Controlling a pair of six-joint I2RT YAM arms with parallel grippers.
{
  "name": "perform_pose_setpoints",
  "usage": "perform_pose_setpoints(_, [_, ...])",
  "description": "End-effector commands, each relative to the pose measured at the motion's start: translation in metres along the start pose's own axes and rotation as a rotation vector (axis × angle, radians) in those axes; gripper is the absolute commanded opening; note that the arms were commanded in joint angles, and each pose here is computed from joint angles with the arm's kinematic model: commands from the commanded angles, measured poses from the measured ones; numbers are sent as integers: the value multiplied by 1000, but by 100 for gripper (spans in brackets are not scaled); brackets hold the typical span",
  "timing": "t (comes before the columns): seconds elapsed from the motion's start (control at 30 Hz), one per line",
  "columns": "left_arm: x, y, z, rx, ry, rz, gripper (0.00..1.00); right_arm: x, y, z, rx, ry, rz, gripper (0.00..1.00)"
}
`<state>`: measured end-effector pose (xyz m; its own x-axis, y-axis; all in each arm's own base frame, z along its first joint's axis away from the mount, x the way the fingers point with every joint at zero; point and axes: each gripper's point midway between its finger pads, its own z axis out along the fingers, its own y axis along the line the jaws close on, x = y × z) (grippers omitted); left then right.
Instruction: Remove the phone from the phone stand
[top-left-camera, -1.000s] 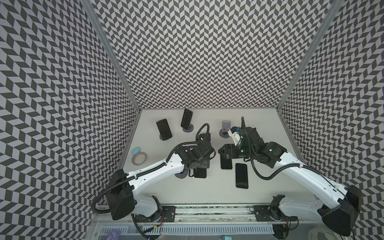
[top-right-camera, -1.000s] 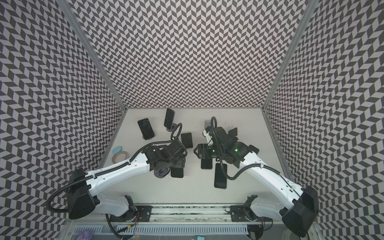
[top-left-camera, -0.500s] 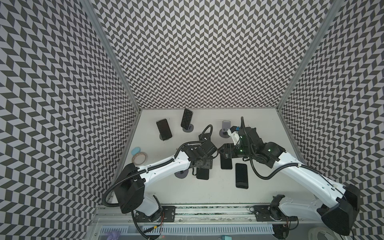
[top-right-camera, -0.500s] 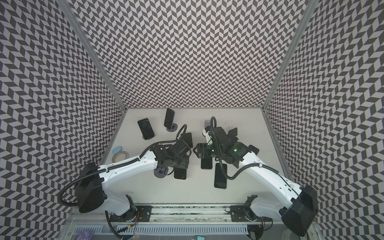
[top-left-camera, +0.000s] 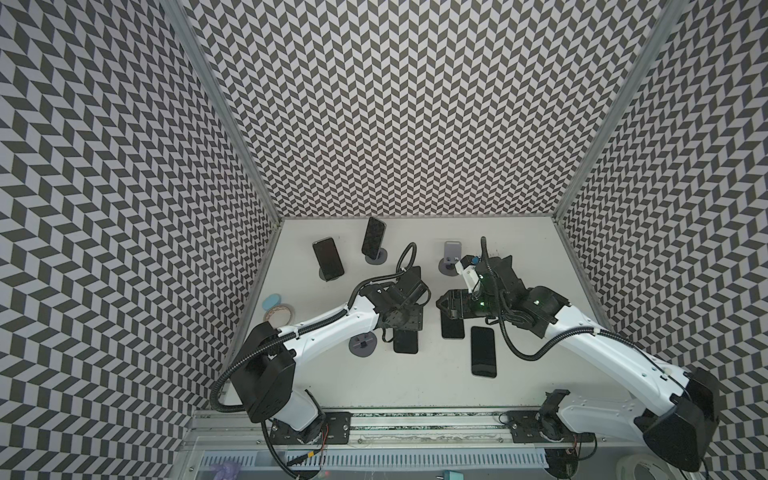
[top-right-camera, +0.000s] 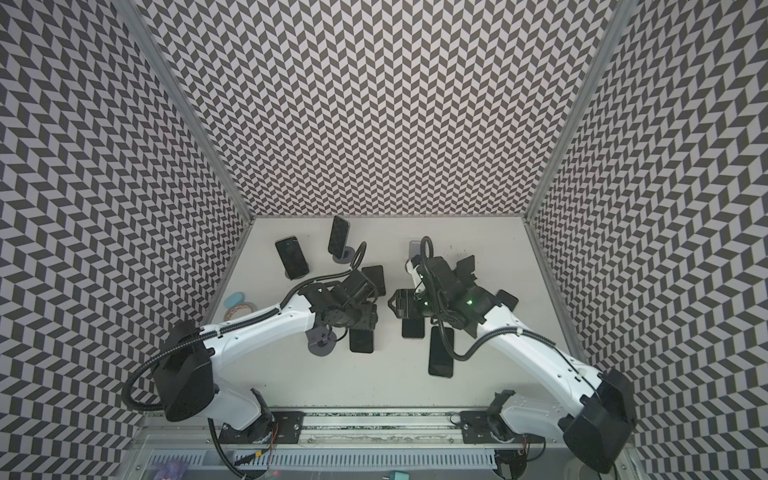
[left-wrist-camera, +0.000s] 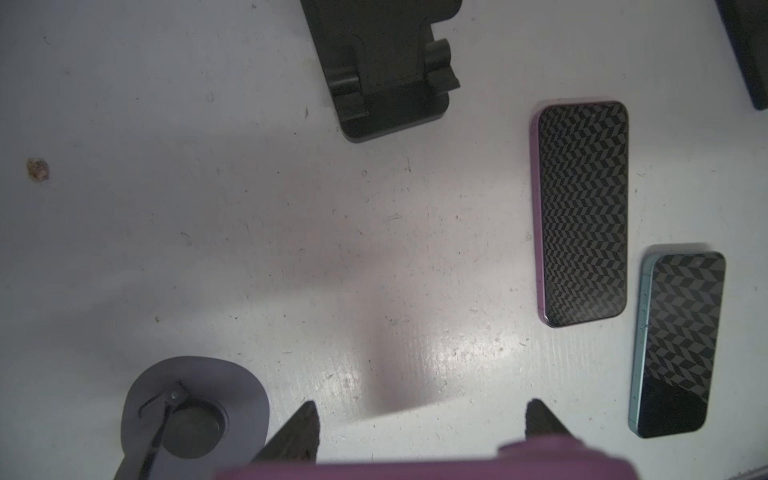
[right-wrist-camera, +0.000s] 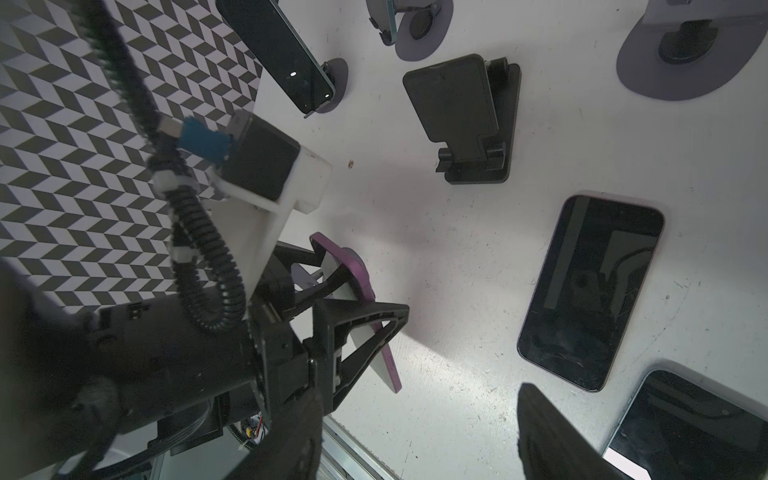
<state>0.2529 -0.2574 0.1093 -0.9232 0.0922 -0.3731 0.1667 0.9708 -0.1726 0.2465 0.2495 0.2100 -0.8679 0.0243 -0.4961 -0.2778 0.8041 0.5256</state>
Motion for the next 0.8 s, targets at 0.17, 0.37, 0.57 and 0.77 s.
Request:
perform_pose_setpoints(0.17, [-21,-22,15,35,-8,30,62,-15,1,-22,3,-110,-10,72])
perform_pose_setpoints(0.37, [-19,-24,26,32,14,38,61,-17,0,-23,9,-118,-7,72])
perform_pose_setpoints(0.57, [-15,-25,34,39,21,40,61,-15,-2,-23,13,-117,-3,72])
perform_pose_setpoints(0.77, [-14,-24,43,37,12,38,61,-9,-6,-22,15,-113,5,72])
